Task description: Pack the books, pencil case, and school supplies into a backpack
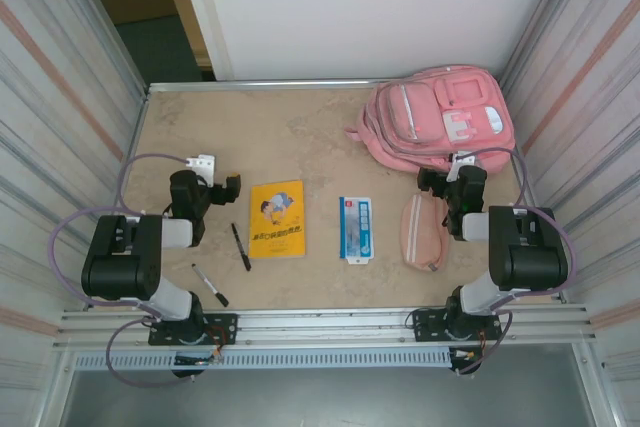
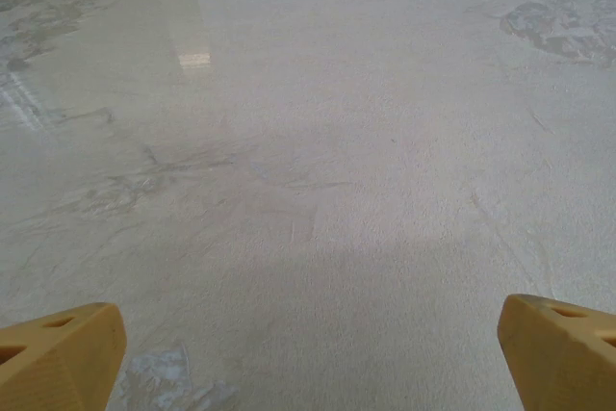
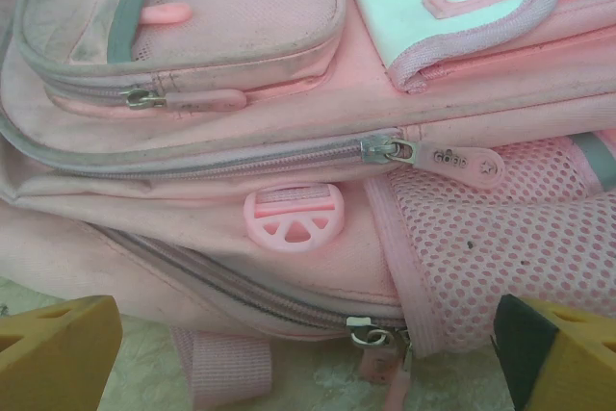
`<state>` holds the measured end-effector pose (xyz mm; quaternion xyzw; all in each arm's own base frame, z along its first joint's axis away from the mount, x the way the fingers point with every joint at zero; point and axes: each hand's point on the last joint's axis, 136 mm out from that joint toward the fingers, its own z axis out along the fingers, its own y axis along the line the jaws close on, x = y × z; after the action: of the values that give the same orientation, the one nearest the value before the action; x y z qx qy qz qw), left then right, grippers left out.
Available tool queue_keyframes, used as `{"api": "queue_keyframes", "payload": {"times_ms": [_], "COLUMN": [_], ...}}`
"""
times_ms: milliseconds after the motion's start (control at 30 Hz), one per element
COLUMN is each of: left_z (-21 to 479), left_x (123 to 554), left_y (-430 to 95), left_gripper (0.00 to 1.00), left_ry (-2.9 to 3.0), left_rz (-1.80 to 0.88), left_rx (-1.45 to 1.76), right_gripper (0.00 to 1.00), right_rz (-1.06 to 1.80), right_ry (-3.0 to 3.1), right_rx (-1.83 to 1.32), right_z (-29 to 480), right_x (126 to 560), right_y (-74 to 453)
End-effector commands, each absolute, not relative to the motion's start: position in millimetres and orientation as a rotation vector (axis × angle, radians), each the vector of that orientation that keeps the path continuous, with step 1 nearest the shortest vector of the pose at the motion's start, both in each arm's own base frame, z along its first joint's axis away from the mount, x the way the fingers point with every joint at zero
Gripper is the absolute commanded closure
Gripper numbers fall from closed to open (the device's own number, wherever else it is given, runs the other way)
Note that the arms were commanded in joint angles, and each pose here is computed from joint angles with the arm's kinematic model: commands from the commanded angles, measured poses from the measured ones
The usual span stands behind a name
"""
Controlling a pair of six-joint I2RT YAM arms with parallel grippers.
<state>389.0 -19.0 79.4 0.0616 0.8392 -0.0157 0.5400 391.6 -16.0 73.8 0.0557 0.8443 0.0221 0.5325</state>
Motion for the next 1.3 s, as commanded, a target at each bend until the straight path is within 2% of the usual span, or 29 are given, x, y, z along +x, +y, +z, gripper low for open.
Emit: {"api": "queue_keyframes", "payload": {"times_ms": [0, 900, 1167, 1267], "left_z": [90.8, 91.8, 134.2, 161.2], "left_x": [395.5, 395.0, 376.1, 363.5], "left_y": [-18.2, -13.7, -41.6, -76.7], "left_gripper": [0.01, 0.01, 0.01, 0.01], "left_ry": [1.964, 1.957, 1.924, 1.867], "left_rz": [-0.021, -0.046, -0.071, -0.007], "left_rx": [0.147, 0.119, 0.259, 0.375], "right_gripper": [0.01, 0.01, 0.01, 0.01], "right_rz": [0.048, 0.079, 0.070, 0.065], "right_ry": [1.990, 1.984, 1.904, 1.908], "right_rx": [0.115, 0.158, 0.167, 0.195], "right_z": [81.4, 86.5, 151.6, 168.1], "right_x": [395.8, 393.3, 365.5, 349.2], "right_y": [-15.2, -22.5, -18.3, -17.7]}}
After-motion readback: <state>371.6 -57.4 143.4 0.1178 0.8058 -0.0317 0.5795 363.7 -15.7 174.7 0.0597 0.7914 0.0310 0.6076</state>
